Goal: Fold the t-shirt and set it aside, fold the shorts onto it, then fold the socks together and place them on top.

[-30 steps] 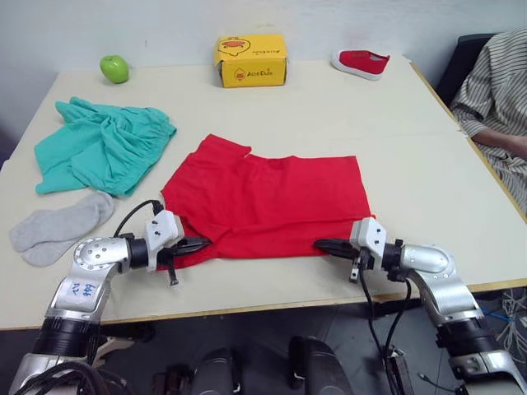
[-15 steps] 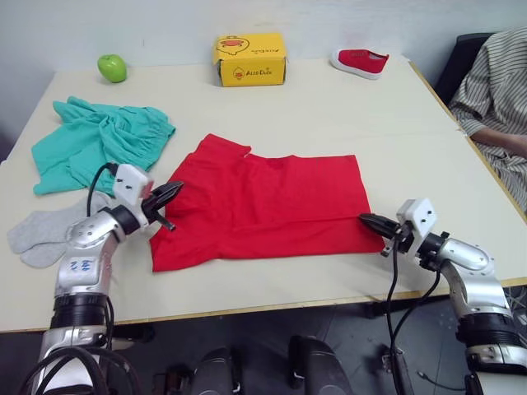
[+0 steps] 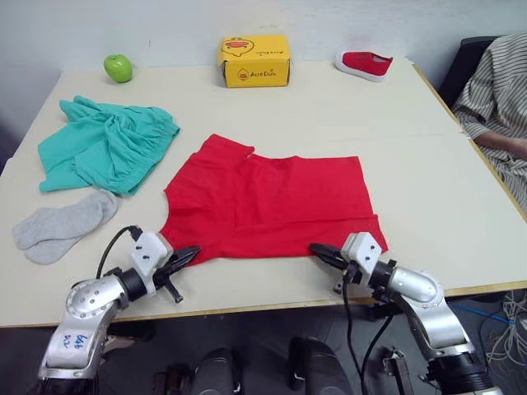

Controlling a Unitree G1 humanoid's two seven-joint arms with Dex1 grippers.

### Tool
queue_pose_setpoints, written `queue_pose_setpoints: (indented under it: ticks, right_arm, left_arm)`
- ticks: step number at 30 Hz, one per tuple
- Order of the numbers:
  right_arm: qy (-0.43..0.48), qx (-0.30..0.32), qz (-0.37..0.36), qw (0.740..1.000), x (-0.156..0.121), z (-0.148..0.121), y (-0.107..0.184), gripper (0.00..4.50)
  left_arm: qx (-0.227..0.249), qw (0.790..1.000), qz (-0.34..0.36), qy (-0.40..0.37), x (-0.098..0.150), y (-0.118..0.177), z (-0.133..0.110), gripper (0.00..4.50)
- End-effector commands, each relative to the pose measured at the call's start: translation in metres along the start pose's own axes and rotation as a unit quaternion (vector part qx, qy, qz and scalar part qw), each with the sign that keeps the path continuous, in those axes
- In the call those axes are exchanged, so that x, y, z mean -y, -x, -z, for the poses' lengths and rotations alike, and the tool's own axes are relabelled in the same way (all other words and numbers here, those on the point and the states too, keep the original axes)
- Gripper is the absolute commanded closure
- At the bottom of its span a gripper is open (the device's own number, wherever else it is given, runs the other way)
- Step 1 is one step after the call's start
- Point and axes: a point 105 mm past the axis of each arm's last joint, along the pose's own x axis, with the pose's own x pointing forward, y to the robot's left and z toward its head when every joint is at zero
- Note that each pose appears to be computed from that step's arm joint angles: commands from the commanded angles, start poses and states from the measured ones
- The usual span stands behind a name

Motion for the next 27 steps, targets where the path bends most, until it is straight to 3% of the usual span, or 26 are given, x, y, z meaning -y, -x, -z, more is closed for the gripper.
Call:
queue_pose_setpoints:
  ticks: [1,5,6,9,12,16,21,27]
  right_arm:
    - [0.011,-0.034,0.072,0.997,0.031,0.017,0.029,4.46]
    - [0.007,-0.052,0.112,0.992,0.062,0.023,0.069,4.46]
    - [-0.027,-0.041,0.115,0.992,0.067,0.018,0.078,4.46]
    - [-0.076,-0.011,0.103,0.992,0.072,0.001,0.092,4.46]
    - [-0.061,-0.031,0.028,0.997,0.059,-0.01,0.099,3.86]
    - [0.022,-0.077,-0.063,0.995,0.046,-0.016,0.1,2.47]
    - [0.074,-0.12,-0.107,0.984,0.049,-0.007,0.087,0.72]
    - [0.107,-0.152,-0.127,0.974,0.063,0.014,0.058,0.72]
  left_arm:
    - [-0.034,0.998,-0.06,-0.011,-0.019,0.016,0.015,4.5]
    - [-0.037,0.995,-0.097,-0.015,-0.044,0.032,0.017,4.5]
    - [0.005,0.996,-0.093,0.004,-0.046,0.035,0.003,4.5]
    - [0.039,0.996,-0.081,0.009,-0.053,0.046,-0.015,4.5]
    - [0.038,0.999,-0.033,0.0,-0.048,0.058,-0.025,3.89]
    - [-0.021,0.994,0.08,-0.072,-0.022,0.07,-0.024,2.62]
    - [-0.044,0.984,0.109,-0.13,-0.015,0.063,-0.014,0.99]
    - [-0.096,0.971,0.114,-0.187,-0.023,0.037,0.015,0.99]
